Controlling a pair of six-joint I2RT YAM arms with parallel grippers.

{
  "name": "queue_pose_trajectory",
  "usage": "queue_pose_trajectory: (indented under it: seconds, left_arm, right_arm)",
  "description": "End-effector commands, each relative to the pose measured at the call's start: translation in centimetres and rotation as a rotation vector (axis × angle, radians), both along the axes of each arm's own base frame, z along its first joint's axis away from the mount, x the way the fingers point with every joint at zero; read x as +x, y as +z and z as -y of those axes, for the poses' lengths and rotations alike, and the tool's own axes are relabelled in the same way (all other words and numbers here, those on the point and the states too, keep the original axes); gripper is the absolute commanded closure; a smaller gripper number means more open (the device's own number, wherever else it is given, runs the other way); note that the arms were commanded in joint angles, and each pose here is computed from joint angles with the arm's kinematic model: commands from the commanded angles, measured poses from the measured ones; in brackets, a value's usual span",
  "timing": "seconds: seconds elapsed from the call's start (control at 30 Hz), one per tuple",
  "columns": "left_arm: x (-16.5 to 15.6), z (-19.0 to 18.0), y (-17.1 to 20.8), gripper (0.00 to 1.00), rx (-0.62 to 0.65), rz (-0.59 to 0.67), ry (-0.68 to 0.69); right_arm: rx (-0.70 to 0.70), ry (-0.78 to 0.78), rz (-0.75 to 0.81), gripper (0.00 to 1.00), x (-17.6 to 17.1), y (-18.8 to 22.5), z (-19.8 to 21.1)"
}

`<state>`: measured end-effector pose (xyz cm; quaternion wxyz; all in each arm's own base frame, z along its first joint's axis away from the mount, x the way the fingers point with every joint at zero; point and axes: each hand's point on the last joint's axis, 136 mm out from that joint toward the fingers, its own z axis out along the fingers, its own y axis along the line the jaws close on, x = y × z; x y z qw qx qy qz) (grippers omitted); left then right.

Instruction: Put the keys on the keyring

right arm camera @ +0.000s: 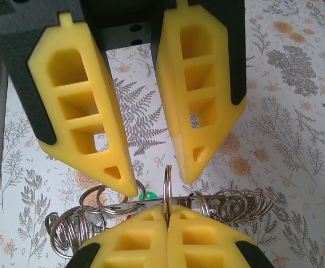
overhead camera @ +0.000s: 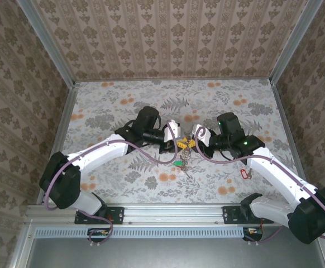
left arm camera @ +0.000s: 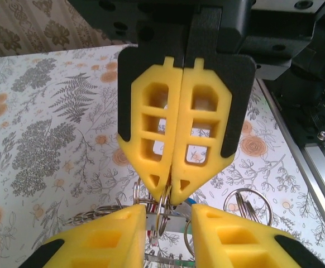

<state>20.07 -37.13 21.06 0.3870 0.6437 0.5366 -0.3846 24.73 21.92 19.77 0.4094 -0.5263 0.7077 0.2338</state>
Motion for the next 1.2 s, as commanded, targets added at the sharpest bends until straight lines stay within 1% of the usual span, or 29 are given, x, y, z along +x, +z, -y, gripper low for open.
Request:
queue_pose_trajectory:
  seconds: [0.0, 0.1, 0.17, 0.33, 0.4, 0.43, 0.5, 0.57, 0.7, 0.83, 1.0, 1.17]
  left_arm:
    - [0.2, 0.5, 0.6, 0.74, 0.003, 0.028, -0.016]
    - [0.2, 0.7, 0.6, 0.78, 0.007, 0.029, -0.021]
    - [0.2, 0.8, 0.7, 0.85, 0.005, 0.031, -0.025]
    - [0.2, 1.1, 1.2, 0.87, -0.011, 0.028, -0.033]
    - [0.1, 1.1, 1.2, 0.98, -0.012, 0.027, -0.038]
    - [0.1, 1.1, 1.1, 1.0, -0.01, 0.026, -0.038]
    - [0.1, 1.0, 0.9, 1.0, -0.006, 0.024, -0.032]
    - [0.1, 1.0, 1.0, 1.0, -0.019, 0.014, -0.032]
    - [0.3, 0.9, 2.0, 1.0, -0.116, -0.011, -0.03]
    - [0.2, 0.8, 2.9, 1.0, -0.199, -0.036, -0.049]
    - [0.0, 0.9, 3.1, 1.0, -0.25, -0.06, -0.072]
    - [-0.1, 0.9, 3.3, 1.0, -0.296, -0.067, -0.077]
  right_arm:
    - [0.044, 0.039, 0.05, 1.0, -0.1, 2.0, -0.8]
    - [0.045, 0.041, 0.051, 1.0, -0.1, 2.0, -0.8]
    - [0.044, 0.039, 0.05, 1.0, 0.0, 2.0, -0.8]
    - [0.039, 0.04, 0.049, 1.0, 0.0, 2.0, -0.7]
    - [0.042, 0.038, 0.049, 1.0, -0.1, 2.1, -0.8]
    - [0.046, 0.038, 0.05, 1.0, -0.1, 2.2, -0.8]
    - [0.056, 0.034, 0.061, 1.0, -0.1, 2.4, -0.7]
    - [0.066, 0.022, 0.078, 0.97, 0.0, 2.5, -0.6]
    - [0.1, 0.006, 0.082, 0.89, 0.2, 2.0, -0.2]
    - [0.134, 0.008, 0.057, 0.88, 0.3, 1.6, -0.3]
    - [0.2, 0.013, 0.061, 0.87, 0.5, 2.1, -0.6]
    - [0.207, -0.003, 0.051, 0.87, 1.1, 1.7, -0.4]
